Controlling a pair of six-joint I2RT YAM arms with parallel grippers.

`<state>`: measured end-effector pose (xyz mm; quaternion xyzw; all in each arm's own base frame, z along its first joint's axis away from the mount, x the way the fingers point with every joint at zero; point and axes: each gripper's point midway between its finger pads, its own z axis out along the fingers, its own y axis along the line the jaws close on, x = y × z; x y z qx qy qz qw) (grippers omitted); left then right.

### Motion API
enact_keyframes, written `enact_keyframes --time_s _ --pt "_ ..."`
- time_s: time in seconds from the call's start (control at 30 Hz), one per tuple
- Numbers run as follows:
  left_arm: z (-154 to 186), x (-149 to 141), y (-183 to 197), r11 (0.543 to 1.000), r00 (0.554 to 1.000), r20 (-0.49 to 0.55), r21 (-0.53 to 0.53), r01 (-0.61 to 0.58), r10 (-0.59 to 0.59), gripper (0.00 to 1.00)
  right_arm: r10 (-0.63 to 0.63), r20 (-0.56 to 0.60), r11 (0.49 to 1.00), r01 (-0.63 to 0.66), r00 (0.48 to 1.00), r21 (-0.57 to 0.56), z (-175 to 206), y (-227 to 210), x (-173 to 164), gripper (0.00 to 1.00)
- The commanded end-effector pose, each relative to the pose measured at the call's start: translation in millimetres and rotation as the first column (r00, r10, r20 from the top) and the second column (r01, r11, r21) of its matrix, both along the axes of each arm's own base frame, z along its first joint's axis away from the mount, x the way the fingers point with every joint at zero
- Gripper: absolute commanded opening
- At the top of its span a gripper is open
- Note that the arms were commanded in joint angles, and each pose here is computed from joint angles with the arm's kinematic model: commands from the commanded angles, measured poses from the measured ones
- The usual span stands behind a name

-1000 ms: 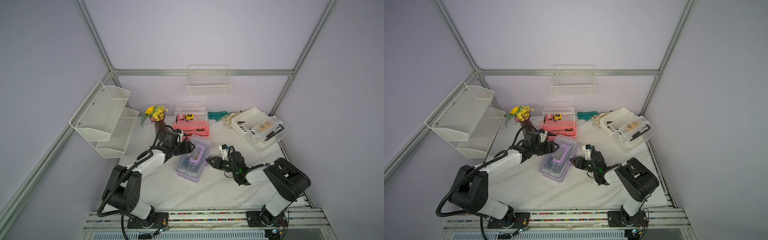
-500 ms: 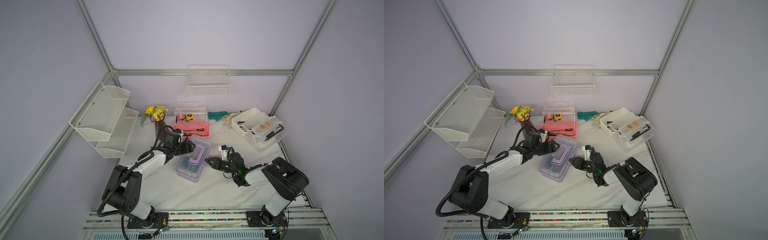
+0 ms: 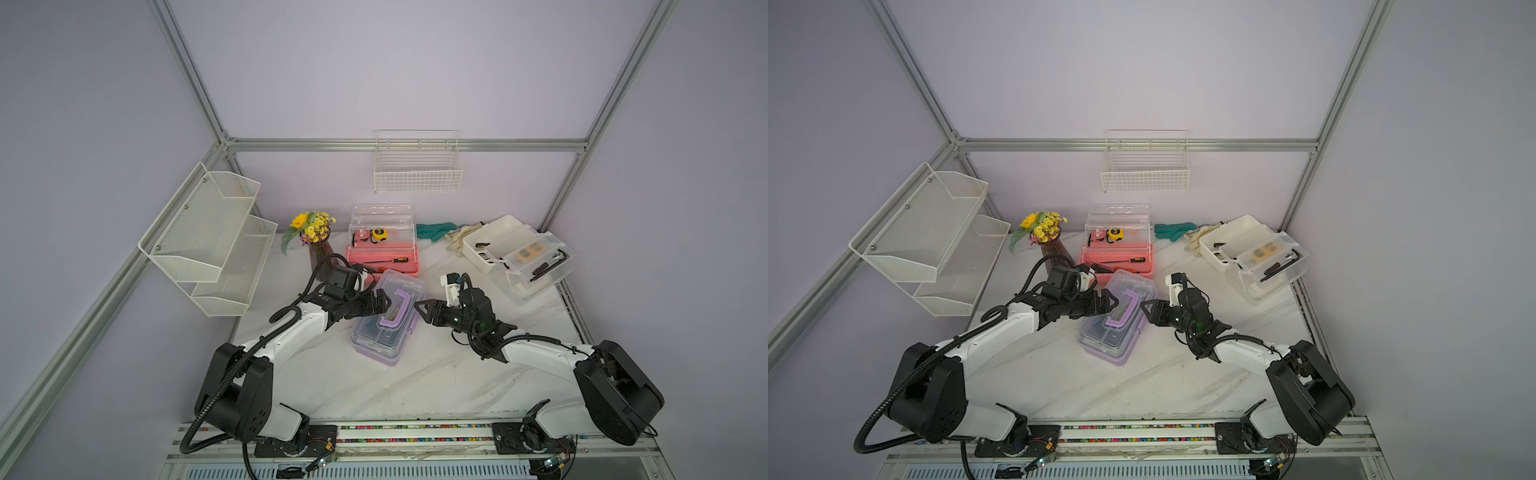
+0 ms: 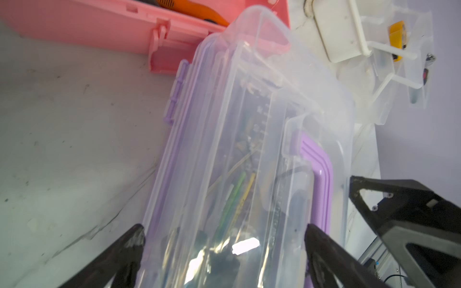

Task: Close toolboxes
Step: Fasten the toolbox latch on the toolbox, then move the toolbox to the center of the board.

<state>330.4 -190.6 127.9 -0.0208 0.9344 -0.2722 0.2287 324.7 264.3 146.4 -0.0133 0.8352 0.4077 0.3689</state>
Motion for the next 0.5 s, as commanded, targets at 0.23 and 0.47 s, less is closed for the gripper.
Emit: enact_keyframes --time_s 0.23,0.47 --pt "-9.4 -54.9 5.9 0.998 0.985 -0.158 -0.014 0.065 -0.067 0.93 0.045 -0.044 0.998 -0.043 0.998 0.034 21.6 7.8 -17.1 0.56" --pt "1.6 -51.9 -22.8 0.99 0.988 -0.113 -0.106 0.093 -0.105 0.83 0.014 -0.088 0.999 -0.011 0.996 0.039 11.1 8.8 -18.4 0.55"
